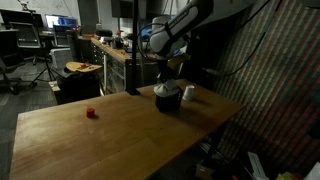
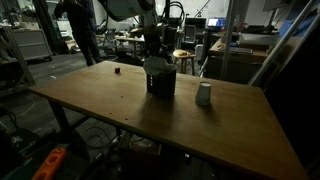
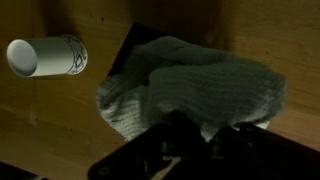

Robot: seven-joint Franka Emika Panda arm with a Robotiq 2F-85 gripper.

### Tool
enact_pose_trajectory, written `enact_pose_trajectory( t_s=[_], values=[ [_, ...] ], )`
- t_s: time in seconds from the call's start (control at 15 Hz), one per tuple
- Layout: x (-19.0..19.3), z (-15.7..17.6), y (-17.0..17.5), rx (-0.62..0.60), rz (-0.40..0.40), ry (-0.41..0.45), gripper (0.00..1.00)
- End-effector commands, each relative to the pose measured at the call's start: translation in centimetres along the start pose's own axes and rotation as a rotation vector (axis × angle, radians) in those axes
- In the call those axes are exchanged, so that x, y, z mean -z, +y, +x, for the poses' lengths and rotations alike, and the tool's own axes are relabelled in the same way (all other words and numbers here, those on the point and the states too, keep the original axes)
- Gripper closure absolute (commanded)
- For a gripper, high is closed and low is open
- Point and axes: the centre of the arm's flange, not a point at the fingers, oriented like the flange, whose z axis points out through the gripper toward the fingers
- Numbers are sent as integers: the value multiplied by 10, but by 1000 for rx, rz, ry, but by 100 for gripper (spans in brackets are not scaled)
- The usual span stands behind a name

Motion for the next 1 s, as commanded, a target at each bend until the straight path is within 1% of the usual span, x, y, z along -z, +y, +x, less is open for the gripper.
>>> enact_pose_trajectory(
  t_s=[0.0,0.93],
  values=[
    [-7,4,1,-25,32,-34,95],
    [-51,32,-4,-27,70,-152,95]
  ],
)
